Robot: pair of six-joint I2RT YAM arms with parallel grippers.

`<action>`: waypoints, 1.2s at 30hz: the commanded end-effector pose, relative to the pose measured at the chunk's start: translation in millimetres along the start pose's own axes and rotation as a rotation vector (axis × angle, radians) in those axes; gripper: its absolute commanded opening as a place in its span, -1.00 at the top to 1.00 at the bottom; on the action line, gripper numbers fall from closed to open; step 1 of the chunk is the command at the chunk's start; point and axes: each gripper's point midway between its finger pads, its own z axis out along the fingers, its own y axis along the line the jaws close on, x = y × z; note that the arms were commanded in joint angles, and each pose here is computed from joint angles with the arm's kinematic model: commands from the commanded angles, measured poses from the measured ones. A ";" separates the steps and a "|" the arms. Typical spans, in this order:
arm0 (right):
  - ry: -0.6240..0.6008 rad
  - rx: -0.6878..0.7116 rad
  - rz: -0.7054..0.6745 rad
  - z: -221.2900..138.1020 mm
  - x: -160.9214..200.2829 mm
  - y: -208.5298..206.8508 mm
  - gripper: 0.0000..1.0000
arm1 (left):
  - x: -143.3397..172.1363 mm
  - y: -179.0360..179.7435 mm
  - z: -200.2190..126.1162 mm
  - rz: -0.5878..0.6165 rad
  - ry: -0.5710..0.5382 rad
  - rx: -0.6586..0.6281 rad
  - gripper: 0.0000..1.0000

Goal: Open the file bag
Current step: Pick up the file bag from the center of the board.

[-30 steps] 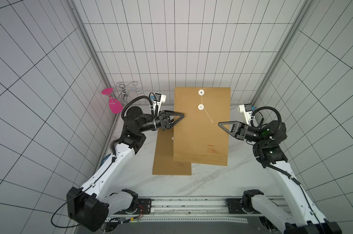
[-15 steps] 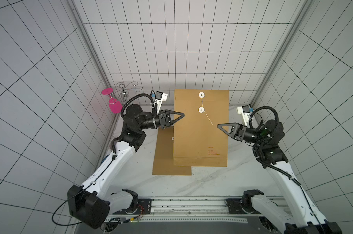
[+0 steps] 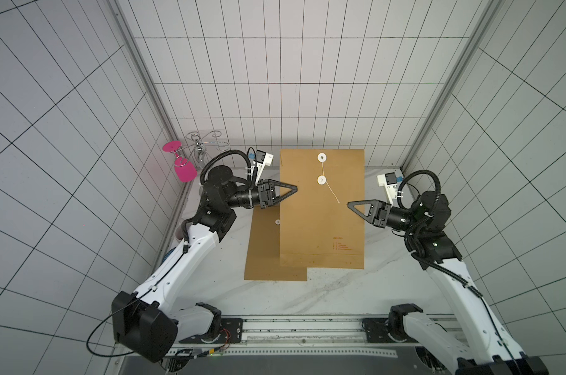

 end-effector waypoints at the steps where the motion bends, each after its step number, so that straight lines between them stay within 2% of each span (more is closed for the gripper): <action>1: -0.040 -0.019 -0.093 -4.6 -16.1 26.9 1.00 | 7.4 9.3 1.2 -0.003 0.026 -0.023 0.62; 5: -0.042 -0.019 -0.094 -5.0 -16.4 28.0 1.00 | 11.4 14.3 1.6 -0.011 0.030 -0.033 0.64; 8: -0.040 -0.016 -0.088 -4.9 -15.3 26.8 1.00 | 11.0 15.9 1.4 -0.010 0.025 -0.042 0.85; 10: -0.043 -0.012 -0.084 -4.8 -15.1 24.9 1.00 | 11.1 16.8 1.6 -0.012 0.023 -0.046 0.86; 13: -0.052 -0.012 -0.083 -5.3 -15.3 24.5 1.00 | 12.4 19.8 1.7 -0.018 0.019 -0.054 0.56; 15: -0.055 -0.011 -0.078 -5.3 -15.2 23.4 1.00 | 12.8 18.3 2.2 -0.015 0.011 -0.048 0.53; 24: -0.055 -0.008 -0.067 -4.8 -14.0 20.7 1.00 | 19.9 18.2 12.4 -0.016 0.013 -0.045 1.00; 27: -0.051 -0.002 -0.067 -5.2 -12.5 20.0 1.00 | 17.3 18.6 11.6 -0.009 0.012 -0.057 1.00; 30: -0.048 0.005 -0.071 -5.9 -11.8 19.9 1.00 | 13.5 17.2 10.1 0.002 0.013 -0.065 0.83; 36: -0.053 0.015 -0.071 -6.7 -12.8 18.8 1.00 | 4.7 15.4 4.6 0.017 -0.013 -0.086 0.95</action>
